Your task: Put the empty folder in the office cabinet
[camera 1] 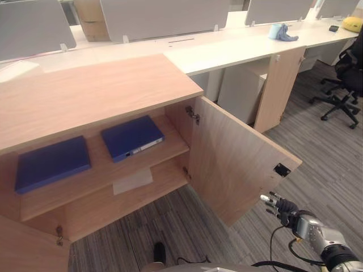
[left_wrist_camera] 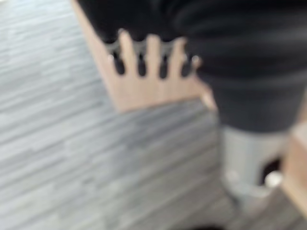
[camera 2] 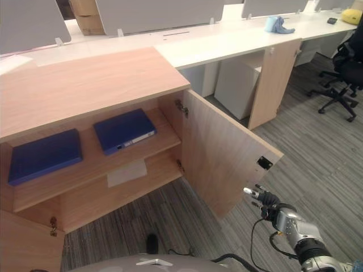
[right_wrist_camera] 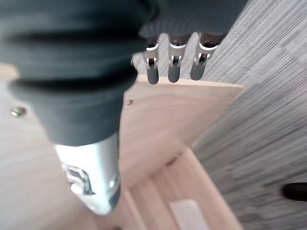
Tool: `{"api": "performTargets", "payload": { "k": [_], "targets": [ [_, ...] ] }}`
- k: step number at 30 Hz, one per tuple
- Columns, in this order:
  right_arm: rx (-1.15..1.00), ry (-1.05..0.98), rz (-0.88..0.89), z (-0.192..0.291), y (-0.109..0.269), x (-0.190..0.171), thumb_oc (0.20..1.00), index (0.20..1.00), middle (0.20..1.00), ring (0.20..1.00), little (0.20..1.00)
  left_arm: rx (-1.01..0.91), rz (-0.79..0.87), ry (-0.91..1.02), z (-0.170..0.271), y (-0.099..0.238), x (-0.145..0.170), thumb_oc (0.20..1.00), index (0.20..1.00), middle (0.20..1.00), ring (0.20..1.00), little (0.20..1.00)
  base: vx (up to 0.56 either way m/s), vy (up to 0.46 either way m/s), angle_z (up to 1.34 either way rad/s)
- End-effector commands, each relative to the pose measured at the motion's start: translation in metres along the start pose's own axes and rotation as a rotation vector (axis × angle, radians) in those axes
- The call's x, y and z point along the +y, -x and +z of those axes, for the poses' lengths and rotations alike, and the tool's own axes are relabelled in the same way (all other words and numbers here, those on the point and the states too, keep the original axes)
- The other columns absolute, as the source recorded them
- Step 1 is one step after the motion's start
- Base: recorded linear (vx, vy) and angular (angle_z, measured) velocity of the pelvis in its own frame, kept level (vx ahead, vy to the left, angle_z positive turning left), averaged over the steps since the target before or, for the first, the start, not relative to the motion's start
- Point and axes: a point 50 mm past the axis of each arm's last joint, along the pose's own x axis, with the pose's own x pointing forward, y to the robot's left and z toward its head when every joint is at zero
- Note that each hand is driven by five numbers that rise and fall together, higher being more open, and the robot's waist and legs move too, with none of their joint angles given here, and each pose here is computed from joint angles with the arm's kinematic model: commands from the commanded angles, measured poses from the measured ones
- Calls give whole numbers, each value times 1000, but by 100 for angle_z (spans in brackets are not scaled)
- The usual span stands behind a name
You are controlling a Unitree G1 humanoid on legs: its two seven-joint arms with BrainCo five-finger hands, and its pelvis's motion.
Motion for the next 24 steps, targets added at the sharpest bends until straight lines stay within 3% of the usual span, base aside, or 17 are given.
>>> {"api": "performTargets", "payload": {
  "k": [1,10,15,18,19,21,22,24],
  "targets": [
    [-19,163,698,24,-32,131,1000,1000,1000,1000,1000,-10,74,-63,15,-2,26,1000,1000,1000,1000,1000,-32,44,-1],
    [275,280,1114,-19,-20,201,1000,1000,1000,1000,1000,-15,63,-113,19,-2,25,1000,1000,1000,1000,1000,-9,34,21],
    [266,269,1056,-25,-23,201,1000,1000,1000,1000,1000,-12,70,-131,21,-2,29,1000,1000,1000,1000,1000,-9,10,3],
    [174,175,726,-22,-35,181,1000,1000,1000,1000,1000,0,69,-134,24,-2,33,1000,1000,1000,1000,1000,0,0,0],
    [155,96,525,-21,-44,165,1000,1000,1000,1000,1000,6,65,-126,26,-1,34,1000,1000,1000,1000,1000,-18,34,-2],
    [55,-185,-52,-18,-61,104,1000,1000,1000,1000,1000,19,49,-90,21,-1,23,1000,1000,1000,1000,1000,-24,45,-7],
    [47,-233,-146,-21,-61,90,1000,1000,1000,1000,1000,21,46,-79,20,0,18,1000,1000,1000,1000,1000,-24,33,-22],
    [-60,-439,-525,-19,-54,47,1000,1000,1000,1000,1000,17,35,-52,19,2,6,1000,1000,1000,1000,1000,-42,17,-40]
  ]
}}
